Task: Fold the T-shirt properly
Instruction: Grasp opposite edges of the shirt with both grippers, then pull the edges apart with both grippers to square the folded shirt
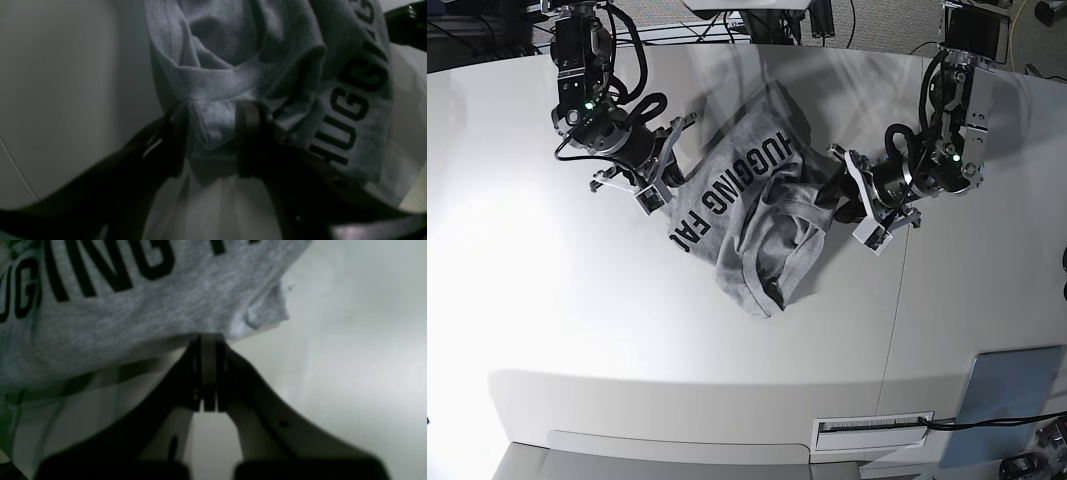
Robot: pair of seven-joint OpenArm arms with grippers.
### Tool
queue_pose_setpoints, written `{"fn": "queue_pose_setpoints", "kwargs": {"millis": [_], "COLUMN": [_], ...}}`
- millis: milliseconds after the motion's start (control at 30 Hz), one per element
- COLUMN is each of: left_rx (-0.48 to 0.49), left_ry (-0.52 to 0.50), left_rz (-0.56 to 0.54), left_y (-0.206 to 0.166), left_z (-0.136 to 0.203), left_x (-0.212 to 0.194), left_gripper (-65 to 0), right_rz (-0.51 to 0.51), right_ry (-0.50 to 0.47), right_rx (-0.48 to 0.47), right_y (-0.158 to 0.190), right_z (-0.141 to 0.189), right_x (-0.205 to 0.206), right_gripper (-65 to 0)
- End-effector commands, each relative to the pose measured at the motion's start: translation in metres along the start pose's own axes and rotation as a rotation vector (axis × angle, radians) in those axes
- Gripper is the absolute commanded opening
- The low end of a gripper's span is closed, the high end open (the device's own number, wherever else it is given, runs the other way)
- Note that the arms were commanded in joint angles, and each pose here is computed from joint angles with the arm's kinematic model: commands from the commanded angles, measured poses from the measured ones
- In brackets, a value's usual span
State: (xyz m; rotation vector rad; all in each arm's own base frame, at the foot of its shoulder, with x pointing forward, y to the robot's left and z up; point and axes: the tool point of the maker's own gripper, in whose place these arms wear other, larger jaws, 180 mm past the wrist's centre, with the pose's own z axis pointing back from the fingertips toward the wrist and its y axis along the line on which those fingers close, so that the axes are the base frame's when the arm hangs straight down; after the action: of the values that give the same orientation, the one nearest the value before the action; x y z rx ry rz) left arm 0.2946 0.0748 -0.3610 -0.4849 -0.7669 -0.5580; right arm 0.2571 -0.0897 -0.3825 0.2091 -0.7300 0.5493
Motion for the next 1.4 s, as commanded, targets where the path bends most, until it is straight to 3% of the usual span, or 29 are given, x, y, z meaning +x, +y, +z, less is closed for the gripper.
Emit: {"fn": "queue_pose_setpoints", "kwargs": {"millis": [0,100,300,367,467,500,567,700,833,900,1033,1100,1233,1367], "left_rx": [0.016,0.071,0.043,0.042,0.045,0.056,0.129,0.349,0.414,0.433,0.437,0.433,0.350,0.237], "left_ry": [-0.032,-0.016,-0.016,-0.012,-0.007,-0.001,0.019,0.002,0.016,0.028,0.033,0.050,0.094,0.162], "left_rz": [-0.020,0.028,0.026,0.026,0.024,0.013,-0.018,0.039,0.016,0.001,0.000,0.007,0.084,0.111], "left_y": [0.005,0.013,0.006,0.006,0.007,0.010,0.028,0.083,0.097,0.100,0.101,0.101,0.092,0.071], "left_z": [0.003,-0.003,-0.008,-0.008,-0.008,-0.007,-0.002,0.020,0.027,0.028,0.029,0.031,0.033,0.030], "left_x": [0.012,0.006,0.005,0.004,0.003,0.003,0.005,0.022,0.023,0.021,0.021,0.017,0.007,-0.012], "left_gripper": [-40.5,-40.5,-41.0,-47.2,-63.2,-65.0,-65.0,-65.0,-65.0,-60.3,-46.2,-42.6,-43.1,-50.8], "right_rz": [0.011,0.011,0.011,0.012,0.011,0.011,0.014,0.034,0.045,0.045,0.043,0.023,-0.024,0.002], "right_ry": [-0.045,-0.046,-0.045,-0.045,-0.046,-0.046,-0.044,-0.033,-0.035,-0.037,-0.048,-0.059,-0.088,-0.124], "right_rx": [-0.005,-0.005,-0.005,-0.005,-0.005,-0.005,-0.007,-0.033,-0.045,-0.045,-0.054,-0.084,-0.193,-0.274], "right_y": [-0.002,-0.002,-0.002,-0.002,-0.002,-0.002,-0.003,-0.009,-0.011,-0.011,-0.014,-0.021,-0.046,-0.069], "right_z": [0.003,0.003,0.003,0.004,0.003,0.003,0.004,0.004,0.004,0.004,0.004,0.005,0.007,0.009], "right_x": [0.013,0.013,0.013,0.013,0.014,0.013,0.013,0.011,0.011,0.012,0.016,0.021,0.037,0.059], "right_gripper": [-65.0,-65.0,-65.0,-65.0,-65.0,-65.0,-65.0,-65.0,-65.0,-65.0,-65.0,-65.0,-65.0,-65.0]}}
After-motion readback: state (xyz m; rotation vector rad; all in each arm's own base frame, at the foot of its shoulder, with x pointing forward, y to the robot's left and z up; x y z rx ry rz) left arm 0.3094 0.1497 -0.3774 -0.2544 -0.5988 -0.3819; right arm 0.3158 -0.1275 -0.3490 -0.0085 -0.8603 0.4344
